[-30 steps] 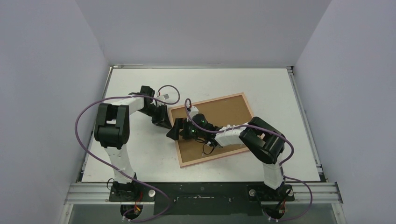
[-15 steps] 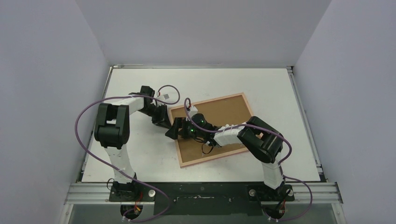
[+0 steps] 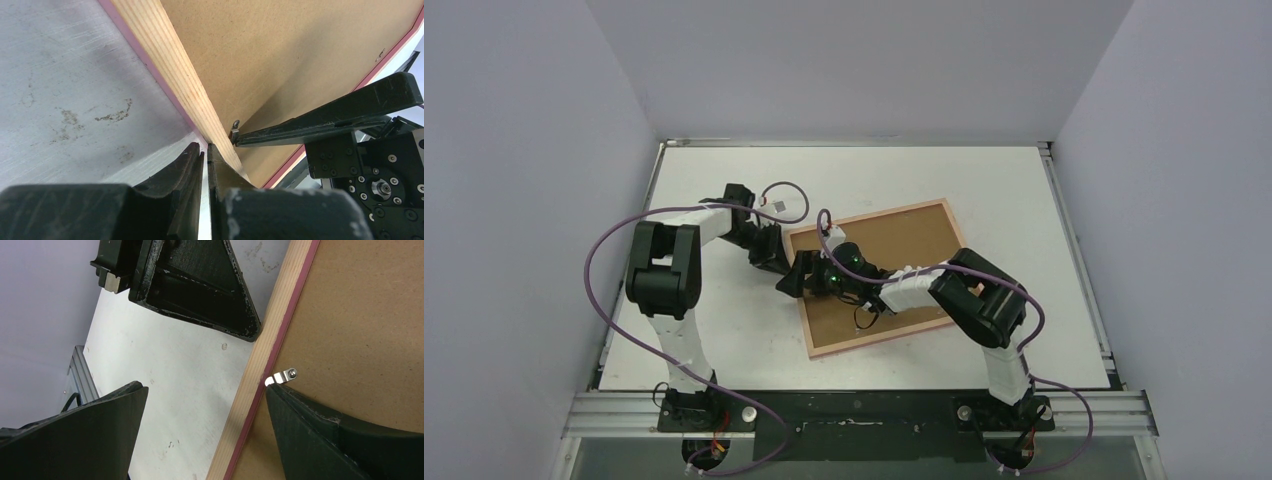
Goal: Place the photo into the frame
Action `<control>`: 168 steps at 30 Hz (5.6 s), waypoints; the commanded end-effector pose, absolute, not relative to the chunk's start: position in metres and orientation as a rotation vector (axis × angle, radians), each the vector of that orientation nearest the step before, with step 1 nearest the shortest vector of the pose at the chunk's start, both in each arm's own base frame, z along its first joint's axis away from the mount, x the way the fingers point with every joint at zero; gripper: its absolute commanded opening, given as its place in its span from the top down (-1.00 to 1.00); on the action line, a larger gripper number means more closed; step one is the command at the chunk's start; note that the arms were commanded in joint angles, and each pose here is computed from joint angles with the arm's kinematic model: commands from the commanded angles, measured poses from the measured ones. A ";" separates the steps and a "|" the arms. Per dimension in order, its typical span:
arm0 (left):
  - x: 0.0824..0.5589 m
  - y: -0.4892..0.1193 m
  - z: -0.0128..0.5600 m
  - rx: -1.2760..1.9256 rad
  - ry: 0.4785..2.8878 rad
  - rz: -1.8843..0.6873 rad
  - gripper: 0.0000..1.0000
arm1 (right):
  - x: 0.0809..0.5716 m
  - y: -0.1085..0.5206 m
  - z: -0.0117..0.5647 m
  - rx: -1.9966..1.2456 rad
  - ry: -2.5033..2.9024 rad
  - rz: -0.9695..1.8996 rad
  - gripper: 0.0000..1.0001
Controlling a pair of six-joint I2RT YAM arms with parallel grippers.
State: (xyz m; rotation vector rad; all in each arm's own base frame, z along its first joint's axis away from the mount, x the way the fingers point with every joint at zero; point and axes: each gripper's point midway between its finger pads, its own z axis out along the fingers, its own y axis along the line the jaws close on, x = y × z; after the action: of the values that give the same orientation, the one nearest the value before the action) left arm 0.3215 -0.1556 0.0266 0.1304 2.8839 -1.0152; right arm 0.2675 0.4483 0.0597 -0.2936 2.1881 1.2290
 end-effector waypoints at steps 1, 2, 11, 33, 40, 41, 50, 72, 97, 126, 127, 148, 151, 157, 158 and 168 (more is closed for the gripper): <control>0.331 -0.159 0.021 0.159 2.861 -1.004 0.85 | 0.269 0.459 0.057 -0.308 2.174 1.238 -0.88; 0.331 -0.159 0.021 0.157 2.862 -1.005 0.85 | 0.269 0.459 0.056 -0.309 2.174 1.237 -0.88; 0.330 -0.161 0.019 0.166 2.865 -1.014 0.85 | 0.275 0.464 0.061 -0.298 2.154 1.244 -0.88; 0.379 -0.153 0.051 0.108 2.764 -1.028 0.85 | 0.296 0.439 0.142 -0.309 1.968 1.305 -0.97; 0.363 -0.151 0.065 0.104 2.778 -1.062 0.79 | 0.303 0.367 0.160 -0.382 1.985 1.087 -0.98; 0.357 -0.152 0.065 0.113 2.784 -1.067 0.78 | 0.301 0.360 0.154 -0.387 2.008 1.061 -0.99; 0.309 -0.165 0.043 0.198 2.886 -1.073 0.75 | 0.268 0.311 0.119 -0.372 2.122 0.963 -0.99; 0.356 -0.156 0.011 0.157 2.929 -0.847 0.88 | 0.337 0.406 0.093 -0.237 2.032 1.158 0.50; 0.349 -0.156 0.006 0.164 2.923 -0.897 0.89 | 0.356 0.442 0.060 -0.040 2.081 1.243 0.89; 0.348 -0.159 0.002 0.169 2.916 -0.925 0.89 | 0.347 0.443 0.022 0.058 2.212 1.204 0.89; 0.348 -0.159 0.002 0.171 2.916 -0.925 0.89 | 0.345 0.443 0.019 0.051 2.223 1.187 0.89; 0.350 -0.160 0.002 0.176 2.910 -0.929 0.92 | 0.327 0.407 -0.016 0.009 2.354 0.905 0.89; 0.350 -0.160 0.001 0.176 2.913 -0.929 0.92 | 0.331 0.406 0.008 -0.065 2.312 0.886 0.89; 0.350 -0.159 0.001 0.173 2.913 -0.926 0.92 | 0.344 0.398 0.062 -0.186 2.235 0.854 0.89; 0.350 -0.159 0.001 0.173 2.913 -0.927 0.92 | 0.345 0.397 0.069 -0.184 2.224 0.864 0.89; 0.352 -0.160 0.006 0.168 2.900 -0.937 0.92 | 0.336 0.395 0.090 -0.206 2.200 1.027 0.88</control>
State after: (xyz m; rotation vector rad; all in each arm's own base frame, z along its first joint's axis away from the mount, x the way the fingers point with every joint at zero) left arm 0.3401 -0.1640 0.0265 0.1085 2.9242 -1.0268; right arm 0.3447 0.3930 0.0616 -0.1471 2.2551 0.9357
